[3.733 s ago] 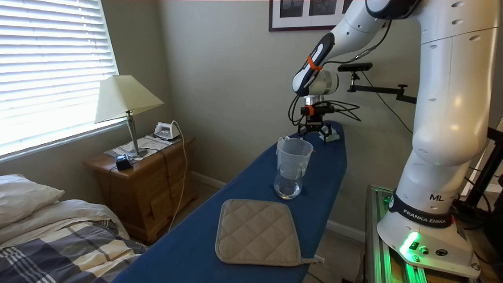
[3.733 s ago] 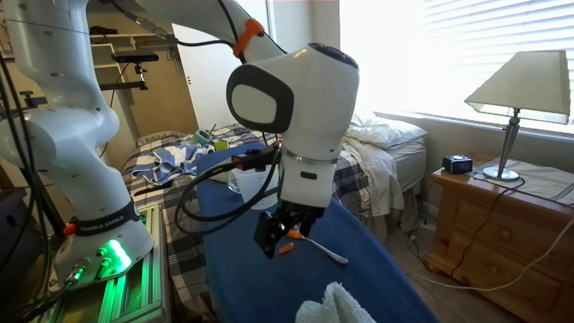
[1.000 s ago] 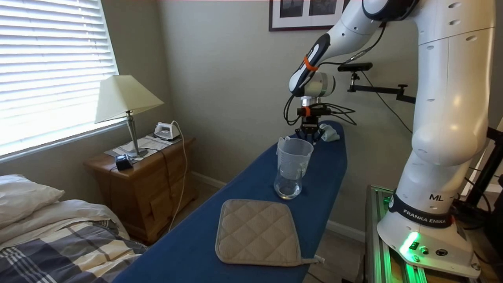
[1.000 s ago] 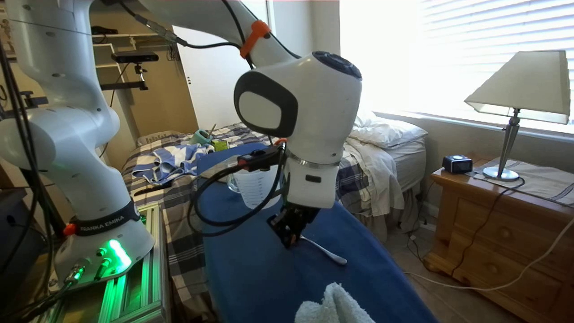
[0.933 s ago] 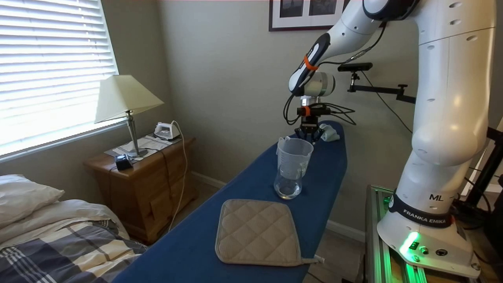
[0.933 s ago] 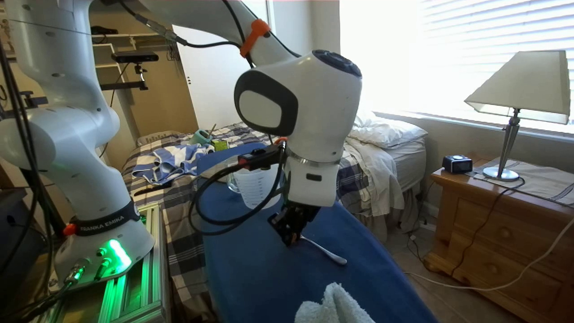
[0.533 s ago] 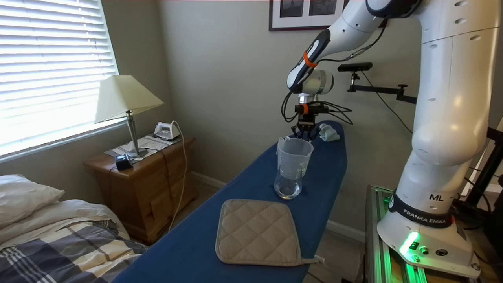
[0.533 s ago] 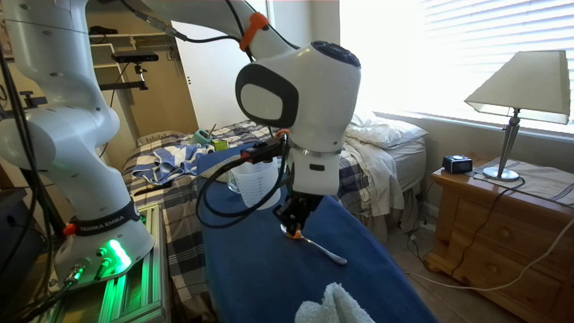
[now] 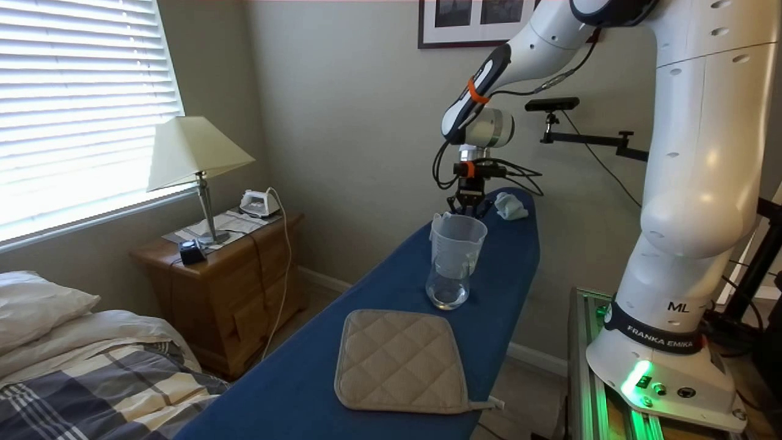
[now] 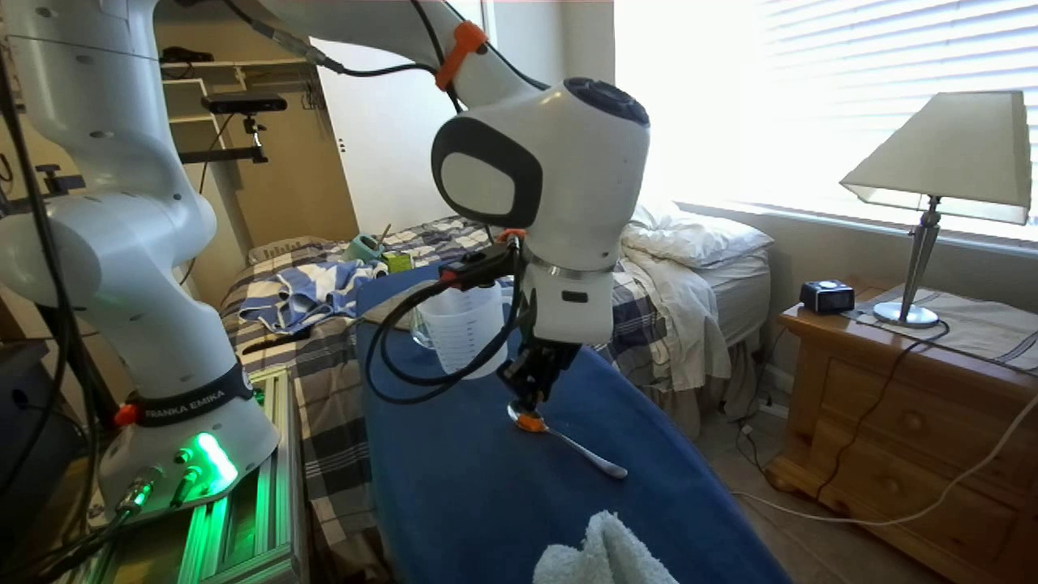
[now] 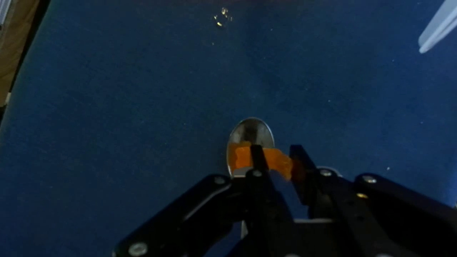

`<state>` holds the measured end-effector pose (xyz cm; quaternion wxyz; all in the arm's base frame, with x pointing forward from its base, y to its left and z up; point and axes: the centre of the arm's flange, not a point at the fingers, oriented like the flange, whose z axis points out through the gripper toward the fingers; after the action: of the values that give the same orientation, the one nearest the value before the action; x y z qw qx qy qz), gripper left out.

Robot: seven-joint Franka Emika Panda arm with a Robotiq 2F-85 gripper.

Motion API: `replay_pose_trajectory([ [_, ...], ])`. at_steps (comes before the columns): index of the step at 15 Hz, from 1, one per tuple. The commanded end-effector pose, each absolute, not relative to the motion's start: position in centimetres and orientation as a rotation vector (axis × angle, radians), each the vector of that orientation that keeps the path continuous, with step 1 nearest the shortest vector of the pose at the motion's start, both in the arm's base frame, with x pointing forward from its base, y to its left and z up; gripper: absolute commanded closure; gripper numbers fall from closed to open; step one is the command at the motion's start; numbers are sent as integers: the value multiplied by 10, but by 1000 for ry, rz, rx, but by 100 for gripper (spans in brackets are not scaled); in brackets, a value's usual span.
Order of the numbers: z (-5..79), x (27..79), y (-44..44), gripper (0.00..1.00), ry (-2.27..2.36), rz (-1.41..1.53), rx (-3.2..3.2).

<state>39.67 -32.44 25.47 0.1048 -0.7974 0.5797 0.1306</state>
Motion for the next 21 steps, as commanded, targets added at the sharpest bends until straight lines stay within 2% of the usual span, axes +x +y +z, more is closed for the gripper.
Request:
replay_pose_trajectory([
  [1, 254, 394, -319, 76, 1676, 402, -2336],
  [18, 259, 389, -326, 71, 1693, 395, -2352],
  [19, 259, 389, -326, 68, 1693, 395, -2352],
  [20, 260, 390, -326, 49, 1692, 393, -2352],
  [21, 261, 391, -326, 43, 1690, 387, -2355],
])
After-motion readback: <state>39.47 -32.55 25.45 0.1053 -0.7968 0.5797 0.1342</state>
